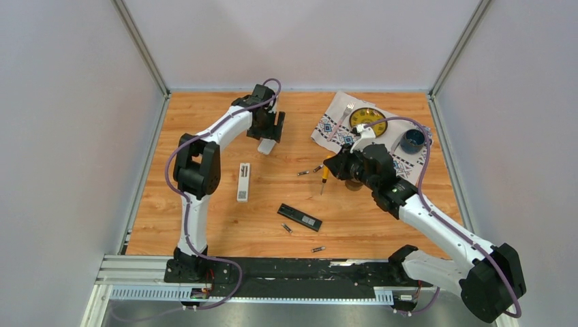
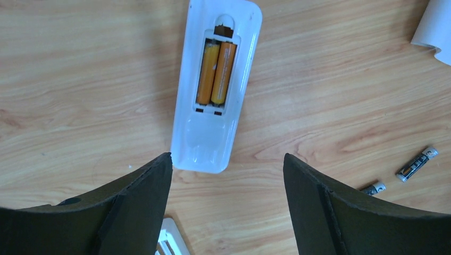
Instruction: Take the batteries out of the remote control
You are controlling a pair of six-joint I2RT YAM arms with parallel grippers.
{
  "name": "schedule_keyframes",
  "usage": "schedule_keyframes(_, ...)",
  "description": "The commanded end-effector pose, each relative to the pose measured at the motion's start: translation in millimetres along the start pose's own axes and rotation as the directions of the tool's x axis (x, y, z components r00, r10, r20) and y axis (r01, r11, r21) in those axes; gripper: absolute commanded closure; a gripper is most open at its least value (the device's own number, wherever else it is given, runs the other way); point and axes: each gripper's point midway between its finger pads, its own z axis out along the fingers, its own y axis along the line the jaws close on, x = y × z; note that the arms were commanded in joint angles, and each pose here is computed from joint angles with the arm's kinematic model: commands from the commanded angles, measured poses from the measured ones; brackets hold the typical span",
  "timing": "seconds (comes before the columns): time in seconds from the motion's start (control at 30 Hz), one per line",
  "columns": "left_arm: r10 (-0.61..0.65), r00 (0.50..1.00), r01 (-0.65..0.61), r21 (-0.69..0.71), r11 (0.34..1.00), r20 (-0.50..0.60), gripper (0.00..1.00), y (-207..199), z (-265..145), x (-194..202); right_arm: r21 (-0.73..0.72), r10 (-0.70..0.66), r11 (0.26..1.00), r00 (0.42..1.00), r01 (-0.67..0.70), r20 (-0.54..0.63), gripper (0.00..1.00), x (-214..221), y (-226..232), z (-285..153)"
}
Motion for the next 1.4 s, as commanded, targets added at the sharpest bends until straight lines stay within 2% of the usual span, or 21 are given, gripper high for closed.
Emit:
schedule_keyframes(0.0, 0.023, 0.998, -0.021, 0.032, 0.999, -0.059, 0.16, 1, 0, -3, -0.023, -0.015, 1.0, 0.999, 0.016, 0.044, 1.0, -13, 5, -3)
schedule_keyframes(0.17, 0.007, 0.999, -0.003, 0.075, 0.997, -0.049, 0.16, 2, 6, -17, -0.019, -0.013, 1.0, 0.999, 0.014, 0.042, 1.0, -13, 3, -3)
schedule_keyframes(0.23, 0.009, 0.995, -0.003, 0.069, 0.998, -0.095, 0.16, 7, 13, -11, -0.02, -0.012, 1.0, 0.999, 0.013, 0.041, 1.0, -13, 3, -2)
schedule_keyframes(0.27, 0.017, 0.997, -0.011, 0.071, 0.997, -0.076, 0.16, 6, 9, -22, -0.018, -0.013, 1.0, 0.999, 0.014, 0.041, 1.0, -12, 3, -2)
schedule_keyframes(0.3, 0.02, 0.991, -0.012, 0.065, 0.998, -0.134, 0.16, 9, 16, -10, -0.022, -0.01, 1.0, 0.999, 0.011, 0.041, 1.0, -12, 3, -2)
schedule_keyframes(0.37, 0.027, 0.991, -0.018, 0.068, 0.998, -0.133, 0.16, 8, 13, -19, -0.023, -0.009, 1.0, 0.999, 0.01, 0.037, 1.0, -11, 3, 0)
schedule_keyframes(0.4, 0.03, 0.982, -0.019, 0.058, 0.998, -0.188, 0.16, 11, 18, -7, -0.024, -0.003, 1.0, 0.999, 0.004, 0.036, 1.0, -10, 2, 1)
schedule_keyframes(0.47, 0.029, 0.981, -0.023, 0.035, 0.999, -0.192, 0.16, 14, 18, -11, -0.028, 0.001, 1.0, 1.0, 0.0, 0.022, 1.0, -6, 2, 3)
schedule_keyframes(0.5, 0.026, 0.973, -0.02, 0.029, 0.999, -0.23, 0.16, 17, 22, -2, -0.027, 0.0, 1.0, 1.0, 0.001, 0.021, 1.0, -6, 1, 3)
schedule_keyframes(0.73, 0.007, 0.951, 0.004, 0.034, 0.999, -0.31, 0.18, 21, 32, 15, -0.022, 0.002, 1.0, 1.0, -0.001, 0.02, 1.0, -5, 0, 3)
schedule_keyframes(1.0, 0.009, 0.916, -0.012, -0.004, 1.0, -0.401, 0.33, 29, 29, 33, -0.019, 0.004, 1.0, 1.0, -0.003, 0.017, 1.0, -3, -1, 4)
schedule_keyframes(1.1, 0.014, 0.9, -0.033, -0.037, 0.999, -0.436, 0.46, 35, 29, 42, -0.03, 0.003, 1.0, 0.999, -0.002, 0.038, 1.0, -8, 2, 5)
schedule_keyframes(1.33, 0.056, 0.852, -0.139, -0.123, 0.983, -0.521, 0.52, 43, 34, 68, -0.032, 0.007, 0.999, 0.999, -0.005, 0.041, 1.0, -9, 2, 5)
schedule_keyframes(1.37, 0.067, 0.86, -0.138, -0.104, 0.985, -0.506, 0.54, 38, 31, 65, -0.033, 0.007, 0.999, 0.999, -0.005, 0.04, 1.0, -9, 2, 4)
